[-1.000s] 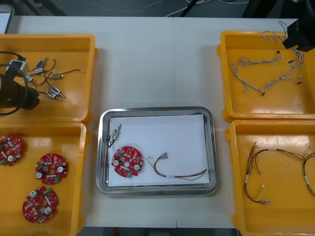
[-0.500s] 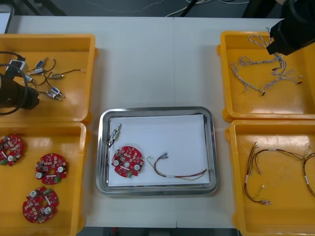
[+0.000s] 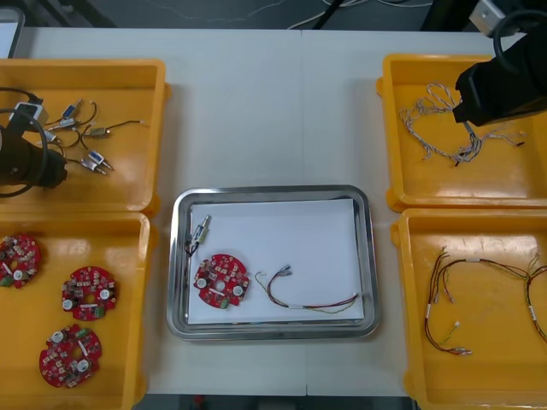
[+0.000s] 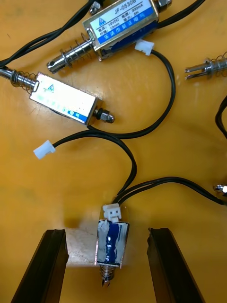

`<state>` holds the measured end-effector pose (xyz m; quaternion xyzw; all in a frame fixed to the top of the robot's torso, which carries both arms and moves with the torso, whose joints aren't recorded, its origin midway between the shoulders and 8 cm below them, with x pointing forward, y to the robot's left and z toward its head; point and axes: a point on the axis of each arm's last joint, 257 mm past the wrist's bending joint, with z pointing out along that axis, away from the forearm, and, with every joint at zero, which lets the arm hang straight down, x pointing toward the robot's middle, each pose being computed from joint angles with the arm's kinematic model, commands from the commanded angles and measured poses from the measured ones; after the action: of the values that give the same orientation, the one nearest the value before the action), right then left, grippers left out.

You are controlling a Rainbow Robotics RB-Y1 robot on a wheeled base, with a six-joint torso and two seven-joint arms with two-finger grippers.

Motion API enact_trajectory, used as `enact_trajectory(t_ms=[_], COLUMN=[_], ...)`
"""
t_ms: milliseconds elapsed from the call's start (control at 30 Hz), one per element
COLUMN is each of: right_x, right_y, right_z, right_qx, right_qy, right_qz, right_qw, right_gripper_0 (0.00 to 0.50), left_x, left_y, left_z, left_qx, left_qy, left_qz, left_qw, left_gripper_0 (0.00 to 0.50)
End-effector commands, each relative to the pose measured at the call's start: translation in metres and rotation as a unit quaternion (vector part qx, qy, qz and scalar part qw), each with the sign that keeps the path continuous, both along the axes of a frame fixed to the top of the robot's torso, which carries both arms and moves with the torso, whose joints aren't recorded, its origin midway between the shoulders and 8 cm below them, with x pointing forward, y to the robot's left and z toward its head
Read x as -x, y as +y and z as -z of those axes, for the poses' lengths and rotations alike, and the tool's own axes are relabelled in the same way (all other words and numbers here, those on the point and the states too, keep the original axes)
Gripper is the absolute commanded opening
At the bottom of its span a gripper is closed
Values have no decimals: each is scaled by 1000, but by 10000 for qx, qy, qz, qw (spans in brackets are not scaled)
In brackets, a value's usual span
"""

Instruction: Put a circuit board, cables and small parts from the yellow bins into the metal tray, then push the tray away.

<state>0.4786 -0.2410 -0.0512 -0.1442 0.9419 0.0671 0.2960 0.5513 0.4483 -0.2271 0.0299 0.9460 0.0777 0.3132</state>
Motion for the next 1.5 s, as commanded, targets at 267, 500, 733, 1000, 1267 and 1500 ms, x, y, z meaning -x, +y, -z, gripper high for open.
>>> enact_trajectory(t_ms=[267,500,733,1000,1267,1500], right_x=[31,37,36,37,62,82], right_y=[-6,-11,-13,-8,32,58], right_z=[23,34,36,37,81,113], right_qx=[-84,-34,4,28,627,1045], right_qy=[182,306,308,329,637,789], right_qz=[532,775,807,694,-10,-540], right_qw=[9984,9965,9963,9970,9960,9899], right_gripper_0=[0,0,0,0,0,0], left_x=[-12,-12,-12,-3,4,19], left_y=[12,10,5,-3,-9,-18], left_z=[-22,-22,-22,-35,-48,-67], left_qx=[-418,-372,-293,-103,10,162], left_qy=[-114,-125,-133,-42,13,92], left_qz=[208,220,255,239,249,214], left_qw=[9988,9990,9992,9997,9997,9996], left_gripper_0=[341,0,0,0,0,0])
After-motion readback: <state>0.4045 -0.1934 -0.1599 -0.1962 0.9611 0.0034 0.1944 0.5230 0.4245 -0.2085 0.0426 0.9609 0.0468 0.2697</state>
